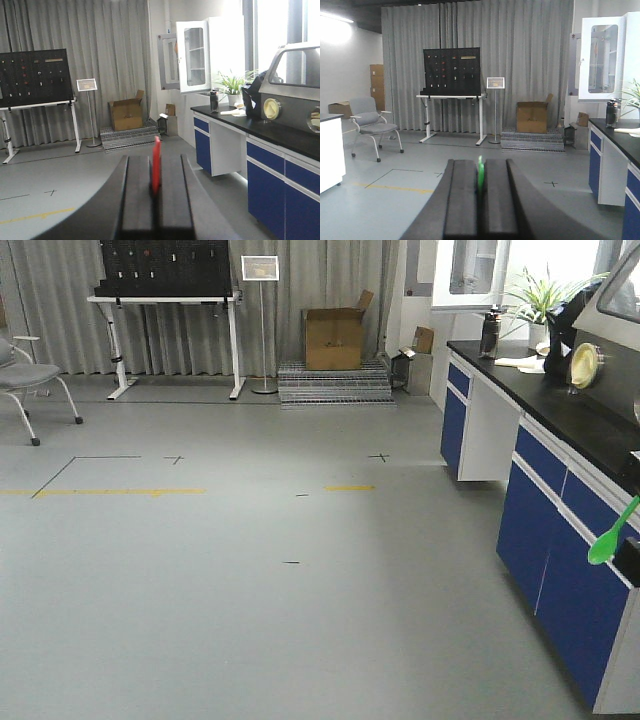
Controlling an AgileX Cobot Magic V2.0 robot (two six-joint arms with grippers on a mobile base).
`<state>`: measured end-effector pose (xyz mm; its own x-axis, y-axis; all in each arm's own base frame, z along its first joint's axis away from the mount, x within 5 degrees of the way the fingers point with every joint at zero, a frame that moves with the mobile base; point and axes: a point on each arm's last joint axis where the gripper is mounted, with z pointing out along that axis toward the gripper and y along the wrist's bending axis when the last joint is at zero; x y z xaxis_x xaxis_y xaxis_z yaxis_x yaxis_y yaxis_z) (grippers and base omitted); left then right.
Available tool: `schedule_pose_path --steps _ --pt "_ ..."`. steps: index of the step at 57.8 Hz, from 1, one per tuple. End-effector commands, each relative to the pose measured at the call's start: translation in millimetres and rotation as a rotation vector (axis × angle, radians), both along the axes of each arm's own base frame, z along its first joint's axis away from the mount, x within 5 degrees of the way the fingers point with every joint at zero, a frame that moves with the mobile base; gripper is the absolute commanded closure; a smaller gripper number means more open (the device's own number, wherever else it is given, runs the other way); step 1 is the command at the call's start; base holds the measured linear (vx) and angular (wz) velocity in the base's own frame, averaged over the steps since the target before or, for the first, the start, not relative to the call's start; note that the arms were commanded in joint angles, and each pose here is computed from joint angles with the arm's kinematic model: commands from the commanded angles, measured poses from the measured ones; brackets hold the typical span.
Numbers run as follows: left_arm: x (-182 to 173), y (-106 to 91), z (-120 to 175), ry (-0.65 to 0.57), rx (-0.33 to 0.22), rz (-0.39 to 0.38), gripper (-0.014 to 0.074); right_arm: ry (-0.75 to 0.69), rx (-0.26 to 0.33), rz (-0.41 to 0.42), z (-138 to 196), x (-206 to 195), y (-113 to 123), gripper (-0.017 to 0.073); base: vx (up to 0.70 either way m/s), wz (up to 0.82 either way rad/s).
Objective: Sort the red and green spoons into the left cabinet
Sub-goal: 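Drive the base past the boxes toward the white cabinet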
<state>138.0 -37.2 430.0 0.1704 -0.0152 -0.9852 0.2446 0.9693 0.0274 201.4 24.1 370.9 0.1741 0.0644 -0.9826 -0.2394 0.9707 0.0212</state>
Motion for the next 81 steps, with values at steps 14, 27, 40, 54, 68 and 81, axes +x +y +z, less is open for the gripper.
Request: schedule_pose_path --steps 14,27,40,54,68,81 --pt "-6.2 -2.5 14.8 -0.084 -0.03 -0.044 0.06 -0.097 0.02 0.029 17.7 -4.9 1.6 0.0568 0.44 -0.02" --pt "-6.2 -2.5 14.8 -0.084 -0.03 -0.044 0.06 -0.097 0.02 0.029 17.7 -4.9 1.6 0.0568 0.48 0.05" --pt "-6.2 -2.5 14.8 -0.084 -0.03 -0.044 0.06 -0.097 0.02 0.029 17.7 -4.9 1.6 0.0568 0.51 0.1" --pt "-6.2 -2.5 14.8 -0.084 -0.03 -0.044 0.06 -0.097 0.02 0.029 17.7 -4.9 1.6 0.0568 0.52 0.13" --pt "-6.2 -2.5 14.8 -0.084 -0.03 -0.044 0.06 -0.097 0.02 0.029 17.7 -4.9 1.6 0.0568 0.53 0.12" --pt "-6.2 -2.5 14.8 -0.084 -0.03 -0.044 0.06 -0.097 0.02 0.029 17.7 -4.9 1.6 0.0568 0.55 0.09"
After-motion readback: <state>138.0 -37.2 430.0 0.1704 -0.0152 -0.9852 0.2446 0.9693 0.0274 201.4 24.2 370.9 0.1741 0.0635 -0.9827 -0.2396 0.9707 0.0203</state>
